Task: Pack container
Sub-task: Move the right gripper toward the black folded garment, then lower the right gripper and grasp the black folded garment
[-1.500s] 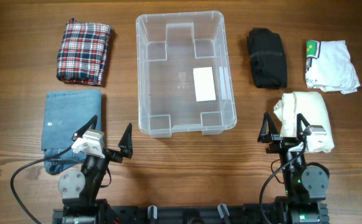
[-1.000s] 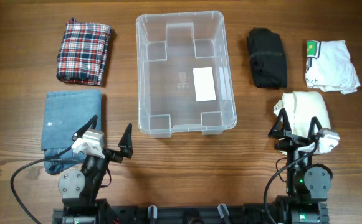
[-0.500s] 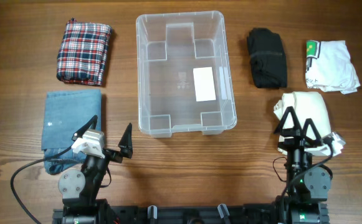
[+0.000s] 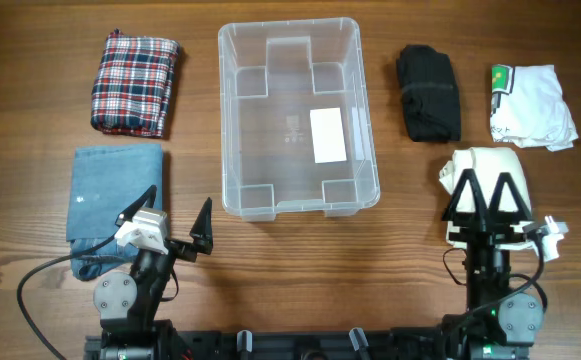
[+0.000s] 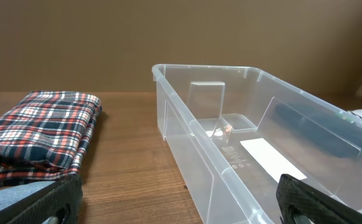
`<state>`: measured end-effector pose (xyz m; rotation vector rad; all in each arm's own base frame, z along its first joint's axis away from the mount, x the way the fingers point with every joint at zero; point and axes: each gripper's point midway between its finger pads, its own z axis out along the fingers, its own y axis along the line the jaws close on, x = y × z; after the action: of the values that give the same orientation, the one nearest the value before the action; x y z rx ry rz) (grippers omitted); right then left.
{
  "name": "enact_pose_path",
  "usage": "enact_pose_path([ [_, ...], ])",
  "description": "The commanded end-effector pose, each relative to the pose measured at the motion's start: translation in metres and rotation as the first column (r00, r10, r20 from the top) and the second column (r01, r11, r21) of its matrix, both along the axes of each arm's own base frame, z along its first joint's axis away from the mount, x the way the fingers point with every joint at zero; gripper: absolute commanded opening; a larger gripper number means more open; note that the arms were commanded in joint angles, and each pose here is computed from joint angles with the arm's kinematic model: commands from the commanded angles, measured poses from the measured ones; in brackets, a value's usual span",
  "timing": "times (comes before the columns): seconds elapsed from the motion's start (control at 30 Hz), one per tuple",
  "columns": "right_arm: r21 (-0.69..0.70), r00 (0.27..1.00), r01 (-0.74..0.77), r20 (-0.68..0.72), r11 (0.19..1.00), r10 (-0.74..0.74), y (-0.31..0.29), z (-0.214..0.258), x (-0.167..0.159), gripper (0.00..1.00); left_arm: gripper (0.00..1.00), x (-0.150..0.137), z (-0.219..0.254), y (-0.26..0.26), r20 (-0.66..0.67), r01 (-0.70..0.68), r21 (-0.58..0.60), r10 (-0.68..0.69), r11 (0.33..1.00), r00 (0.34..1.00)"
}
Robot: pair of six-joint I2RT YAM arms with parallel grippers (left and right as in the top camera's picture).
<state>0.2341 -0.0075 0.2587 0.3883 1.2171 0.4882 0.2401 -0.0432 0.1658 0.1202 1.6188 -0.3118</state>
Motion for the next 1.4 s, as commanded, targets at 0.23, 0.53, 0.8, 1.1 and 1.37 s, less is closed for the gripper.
enact_pose_path([
  [0.23,-0.412,0.974,0.02,-0.196,0.911,-0.11,0.001,0.072,0.053,1.0,1.0,0.0,-0.001,0.0,0.004,0.002,0.014,-0.002,1.0,1.0],
  [0.53,-0.477,0.659,-0.359,-0.738,0.802,-0.144,-0.002,0.042,0.173,1.0,1.0,0.0,-0.001,0.0,0.004,0.002,0.014,-0.002,1.0,1.0],
  [0.8,-0.374,0.374,-0.558,-0.91,0.741,-0.177,-0.008,-0.039,0.22,1.0,0.99,0.0,-0.001,0.0,0.004,0.002,0.014,-0.002,1.0,1.0],
  [1.1,-0.459,0.261,-0.63,-0.885,0.626,-0.387,-0.009,-0.11,0.244,1.0,1.0,0.0,-0.001,0.0,0.004,0.002,0.014,-0.002,1.0,1.0],
  [1.37,-0.569,0.279,-0.653,-0.795,0.5,-0.539,0.008,-0.138,0.266,1.0,1.0,0.0,-0.001,0.0,0.004,0.002,0.014,-0.002,1.0,1.0],
])
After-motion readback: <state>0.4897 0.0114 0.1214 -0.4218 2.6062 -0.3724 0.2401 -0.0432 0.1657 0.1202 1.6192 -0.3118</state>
